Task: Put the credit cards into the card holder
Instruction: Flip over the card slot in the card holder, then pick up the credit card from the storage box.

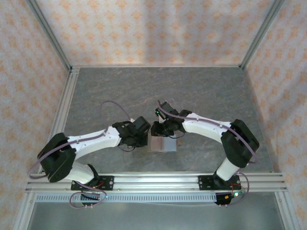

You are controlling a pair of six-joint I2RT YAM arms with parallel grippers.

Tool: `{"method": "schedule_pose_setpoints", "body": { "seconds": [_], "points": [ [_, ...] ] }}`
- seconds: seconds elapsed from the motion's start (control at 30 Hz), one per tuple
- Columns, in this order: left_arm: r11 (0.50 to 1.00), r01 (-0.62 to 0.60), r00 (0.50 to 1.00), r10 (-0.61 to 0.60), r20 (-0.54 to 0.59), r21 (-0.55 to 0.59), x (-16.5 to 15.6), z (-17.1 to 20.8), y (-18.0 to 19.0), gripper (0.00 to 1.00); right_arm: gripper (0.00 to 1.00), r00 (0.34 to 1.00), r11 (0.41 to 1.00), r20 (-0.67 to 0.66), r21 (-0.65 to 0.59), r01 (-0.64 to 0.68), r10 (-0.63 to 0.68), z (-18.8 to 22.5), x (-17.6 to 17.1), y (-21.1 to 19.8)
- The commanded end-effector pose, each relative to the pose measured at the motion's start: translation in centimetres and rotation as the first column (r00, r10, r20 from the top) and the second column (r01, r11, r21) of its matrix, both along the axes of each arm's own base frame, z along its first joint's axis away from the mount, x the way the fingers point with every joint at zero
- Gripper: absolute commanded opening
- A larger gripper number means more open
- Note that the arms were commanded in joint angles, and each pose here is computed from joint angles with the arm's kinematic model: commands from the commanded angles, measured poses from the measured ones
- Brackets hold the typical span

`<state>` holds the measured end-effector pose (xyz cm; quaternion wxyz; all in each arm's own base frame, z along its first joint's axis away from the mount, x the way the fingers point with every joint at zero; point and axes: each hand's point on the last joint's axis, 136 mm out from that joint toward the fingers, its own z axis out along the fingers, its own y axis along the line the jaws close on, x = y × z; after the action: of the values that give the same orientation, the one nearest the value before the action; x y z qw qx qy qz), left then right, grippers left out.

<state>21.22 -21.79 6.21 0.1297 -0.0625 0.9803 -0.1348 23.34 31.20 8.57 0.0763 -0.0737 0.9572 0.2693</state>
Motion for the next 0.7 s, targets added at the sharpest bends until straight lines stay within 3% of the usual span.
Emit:
{"method": "schedule_pose_setpoints", "body": {
  "seconds": [0.0, 0.17, 0.27, 0.43, 0.67],
  "points": [
    [0.998, -0.043, 0.999, 0.043, 0.009, 0.036, -0.5, 0.6, 2.6, 0.0, 0.27, 0.994, 0.999, 0.1, -0.028, 0.034, -0.031, 2.9, 1.6, -0.7],
    [0.999, -0.03, 0.998, 0.032, 0.054, -0.029, 0.0, 2.8, 2.4, 0.16, 0.27, 0.976, 0.989, 0.175, -0.056, 0.139, -0.127, 5.9, 4.1, -3.8],
    [0.998, -0.007, 0.998, 0.011, 0.062, -0.069, 0.2, 3.3, 1.5, 0.27, 0.33, 0.954, 0.974, 0.245, -0.099, 0.202, -0.173, 7.8, 5.7, -6.4],
    [0.995, 0.006, 0.998, 0.001, 0.062, -0.104, 0.7, 3.4, 0.3, 0.42, 0.36, 0.952, 0.956, 0.237, -0.169, 0.239, -0.196, 8.3, 7.4, -9.4],
    [0.993, 0.036, 0.998, -0.03, 0.057, -0.112, 1.8, 3.1, -1.4, 0.48, 0.38, 0.957, 0.938, 0.23, -0.255, 0.234, -0.176, 8.7, 9.3, -10.8]
  ]
}}
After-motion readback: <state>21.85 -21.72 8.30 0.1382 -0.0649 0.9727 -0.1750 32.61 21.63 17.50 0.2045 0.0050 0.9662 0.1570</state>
